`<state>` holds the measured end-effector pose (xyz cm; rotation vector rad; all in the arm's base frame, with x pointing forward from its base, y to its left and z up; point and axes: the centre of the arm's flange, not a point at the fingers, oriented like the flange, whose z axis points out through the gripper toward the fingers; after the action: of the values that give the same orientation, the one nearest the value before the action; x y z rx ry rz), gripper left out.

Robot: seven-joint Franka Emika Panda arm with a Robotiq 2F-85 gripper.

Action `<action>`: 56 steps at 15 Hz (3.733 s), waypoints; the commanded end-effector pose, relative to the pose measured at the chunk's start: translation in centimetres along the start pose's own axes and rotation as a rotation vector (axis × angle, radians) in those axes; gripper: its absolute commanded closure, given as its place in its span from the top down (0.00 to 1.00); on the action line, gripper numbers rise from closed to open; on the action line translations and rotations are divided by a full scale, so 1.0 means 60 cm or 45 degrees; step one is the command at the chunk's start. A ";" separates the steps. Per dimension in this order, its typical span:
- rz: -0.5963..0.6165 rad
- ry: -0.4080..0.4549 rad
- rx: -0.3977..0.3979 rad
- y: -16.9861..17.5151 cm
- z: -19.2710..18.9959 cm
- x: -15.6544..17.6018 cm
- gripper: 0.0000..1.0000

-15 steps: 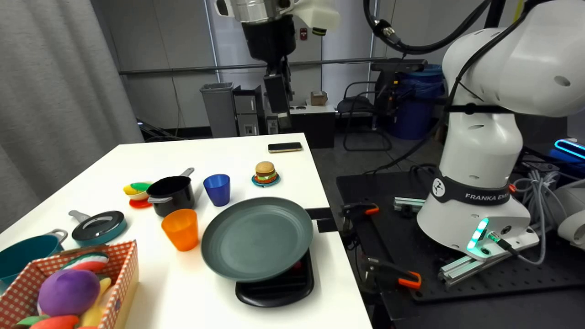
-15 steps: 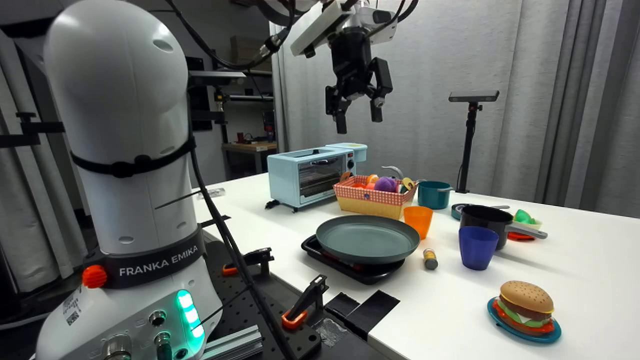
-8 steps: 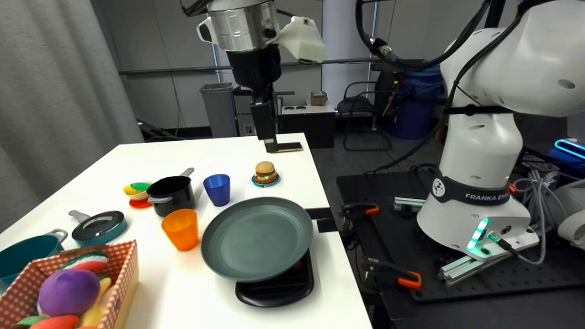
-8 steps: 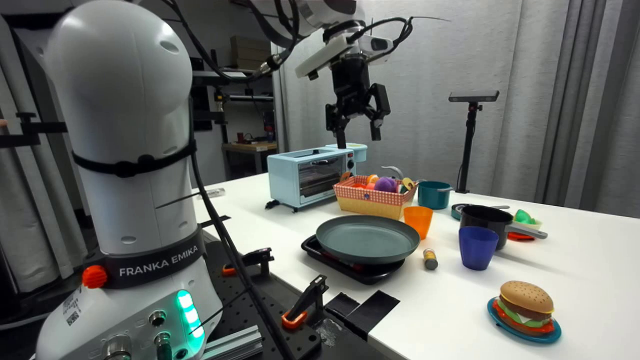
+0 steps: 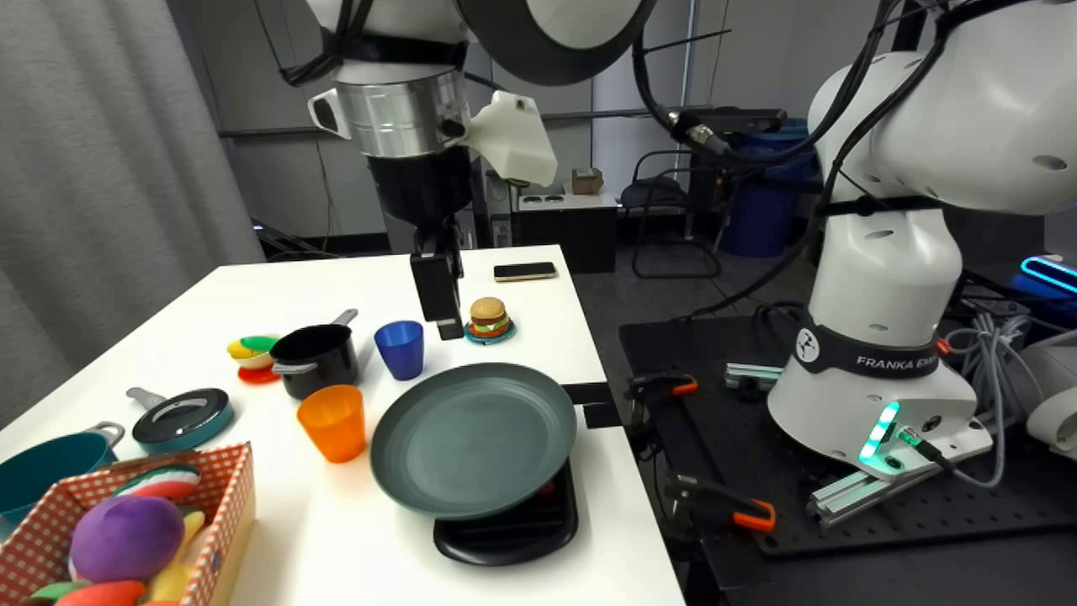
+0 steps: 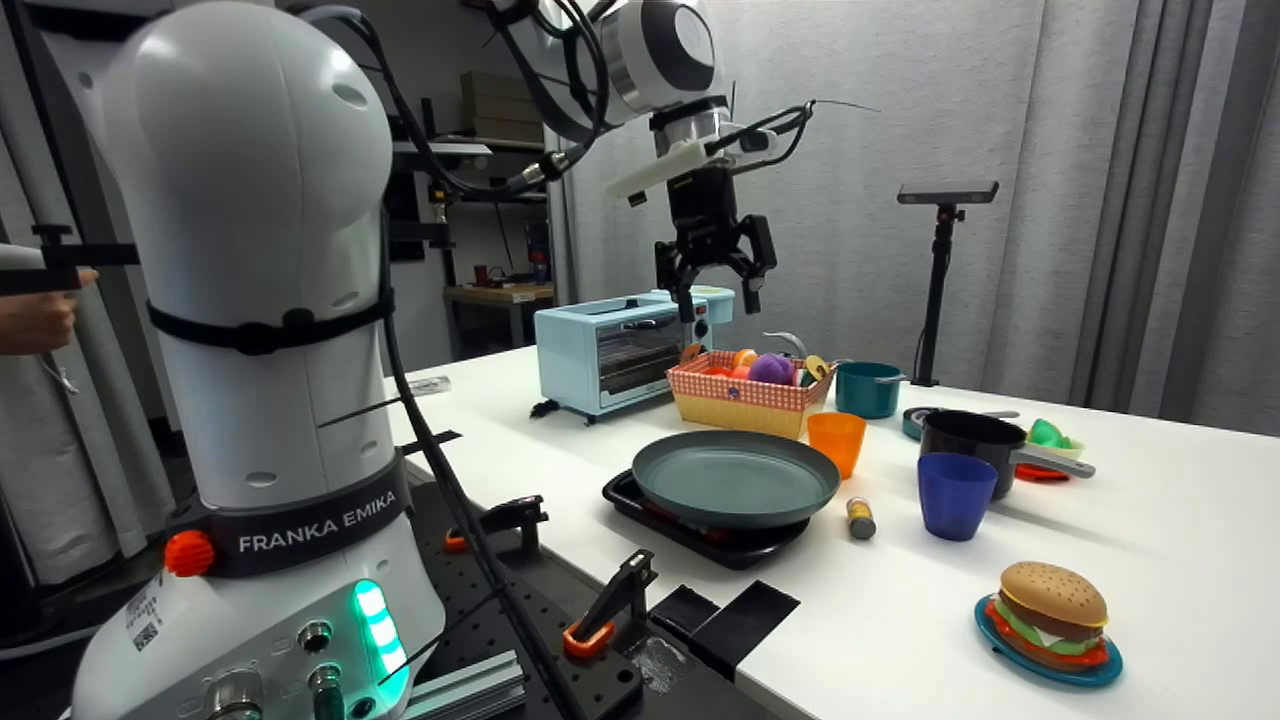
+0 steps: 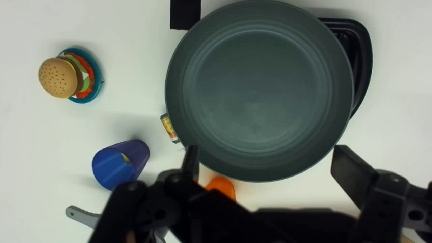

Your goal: Pour the contents in the orange cup onto the grey plate.

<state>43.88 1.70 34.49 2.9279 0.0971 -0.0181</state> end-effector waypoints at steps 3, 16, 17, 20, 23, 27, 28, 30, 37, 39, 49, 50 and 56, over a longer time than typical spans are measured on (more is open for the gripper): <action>0.001 0.037 0.051 -0.025 0.027 0.093 1.00; 0.017 -0.016 0.061 -0.037 0.106 0.213 1.00; 0.020 -0.022 0.061 -0.037 0.110 0.217 1.00; 0.022 -0.034 0.063 -0.037 0.120 0.227 1.00; 0.025 -0.036 0.065 -0.038 0.124 0.234 1.00; 0.020 -0.051 0.063 -0.038 0.126 0.238 1.00; -0.011 -0.035 0.046 -0.035 0.128 0.223 1.00; -0.012 -0.035 0.045 -0.036 0.129 0.223 1.00; -0.012 -0.036 0.046 -0.036 0.130 0.224 1.00; -0.012 -0.035 0.046 -0.036 0.130 0.225 1.00; 0.063 0.007 0.046 -0.010 0.170 0.267 1.00; 0.065 0.009 0.048 -0.008 0.176 0.273 1.00; 0.063 0.004 0.051 -0.021 0.202 0.308 1.00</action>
<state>60.18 0.85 23.07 2.9591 0.0540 -0.0306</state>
